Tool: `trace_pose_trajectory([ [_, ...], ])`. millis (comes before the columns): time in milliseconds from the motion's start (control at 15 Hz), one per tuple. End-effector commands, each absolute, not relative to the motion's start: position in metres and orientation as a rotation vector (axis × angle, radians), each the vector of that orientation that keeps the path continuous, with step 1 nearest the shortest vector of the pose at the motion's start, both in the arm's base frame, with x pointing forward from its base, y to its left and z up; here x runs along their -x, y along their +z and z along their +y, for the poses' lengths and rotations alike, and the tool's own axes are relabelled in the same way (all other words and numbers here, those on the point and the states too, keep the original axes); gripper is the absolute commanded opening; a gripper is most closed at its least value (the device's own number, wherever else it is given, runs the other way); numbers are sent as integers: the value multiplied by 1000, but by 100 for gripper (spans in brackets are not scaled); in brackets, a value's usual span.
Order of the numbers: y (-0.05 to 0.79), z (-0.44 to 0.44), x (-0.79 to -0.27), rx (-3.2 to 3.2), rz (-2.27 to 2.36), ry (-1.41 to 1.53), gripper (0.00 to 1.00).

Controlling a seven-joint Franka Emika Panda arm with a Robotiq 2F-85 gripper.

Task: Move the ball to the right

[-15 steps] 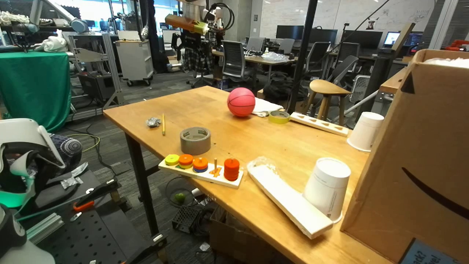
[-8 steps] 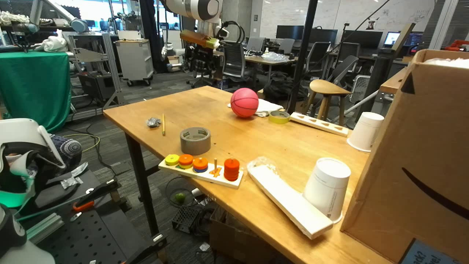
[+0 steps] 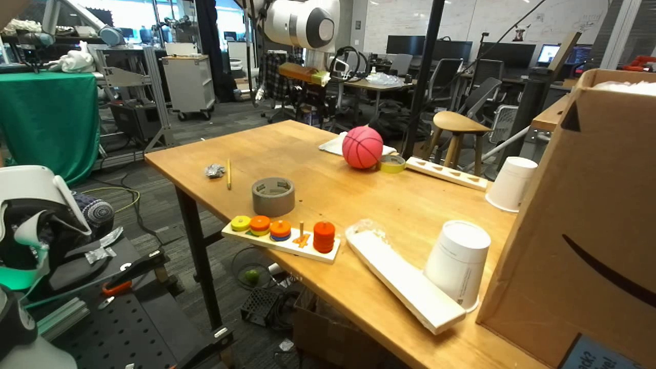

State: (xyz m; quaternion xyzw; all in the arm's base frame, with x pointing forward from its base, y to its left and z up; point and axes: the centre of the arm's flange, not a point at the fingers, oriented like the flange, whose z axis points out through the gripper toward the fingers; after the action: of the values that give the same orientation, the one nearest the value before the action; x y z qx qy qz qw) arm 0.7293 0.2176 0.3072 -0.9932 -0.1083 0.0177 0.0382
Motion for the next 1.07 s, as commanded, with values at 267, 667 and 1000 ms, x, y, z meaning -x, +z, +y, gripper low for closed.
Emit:
trace_pose_trajectory([
  [267,287,115,-745,3106,73,178,100],
  [667,378,-2,-709,3356,331,-80,100],
  [1000,482,-3,-672,3602,260,-341,100],
])
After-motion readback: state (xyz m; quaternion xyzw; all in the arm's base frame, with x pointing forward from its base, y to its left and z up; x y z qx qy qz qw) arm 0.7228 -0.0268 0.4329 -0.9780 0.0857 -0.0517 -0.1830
